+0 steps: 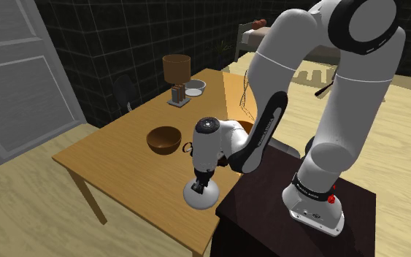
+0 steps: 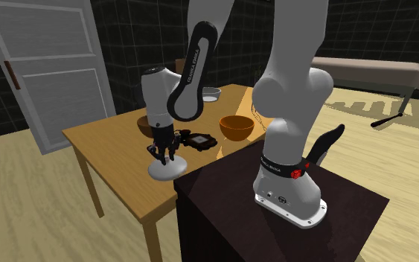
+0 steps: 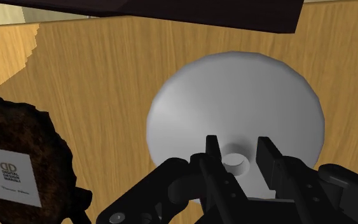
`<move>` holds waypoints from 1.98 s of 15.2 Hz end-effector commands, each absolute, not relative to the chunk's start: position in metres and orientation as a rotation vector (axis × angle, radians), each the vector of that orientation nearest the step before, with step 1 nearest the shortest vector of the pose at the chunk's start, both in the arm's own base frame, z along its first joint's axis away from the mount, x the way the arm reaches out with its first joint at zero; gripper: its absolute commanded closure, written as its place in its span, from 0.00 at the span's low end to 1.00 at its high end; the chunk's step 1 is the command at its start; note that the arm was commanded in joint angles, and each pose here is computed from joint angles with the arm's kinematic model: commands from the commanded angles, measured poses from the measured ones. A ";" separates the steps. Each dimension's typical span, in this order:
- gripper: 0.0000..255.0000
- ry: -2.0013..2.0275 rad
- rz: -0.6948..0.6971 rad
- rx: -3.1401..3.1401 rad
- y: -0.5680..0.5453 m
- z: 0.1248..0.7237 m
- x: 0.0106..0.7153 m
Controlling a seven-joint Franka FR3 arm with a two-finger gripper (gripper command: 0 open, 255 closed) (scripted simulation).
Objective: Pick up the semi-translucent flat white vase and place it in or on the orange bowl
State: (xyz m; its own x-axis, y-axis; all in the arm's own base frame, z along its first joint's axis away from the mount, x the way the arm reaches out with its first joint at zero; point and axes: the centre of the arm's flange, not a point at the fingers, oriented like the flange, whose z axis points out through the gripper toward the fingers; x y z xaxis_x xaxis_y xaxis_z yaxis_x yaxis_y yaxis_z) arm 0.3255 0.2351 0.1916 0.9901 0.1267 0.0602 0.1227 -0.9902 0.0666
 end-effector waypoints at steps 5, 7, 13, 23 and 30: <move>1.00 0.191 0.098 3.072 0.235 0.220 0.325; 1.00 0.191 0.098 3.072 0.235 0.231 0.325; 1.00 0.191 0.098 3.072 0.235 0.262 0.325; 1.00 0.191 0.098 3.072 0.235 0.315 0.325; 1.00 0.191 0.098 3.072 0.235 0.352 0.325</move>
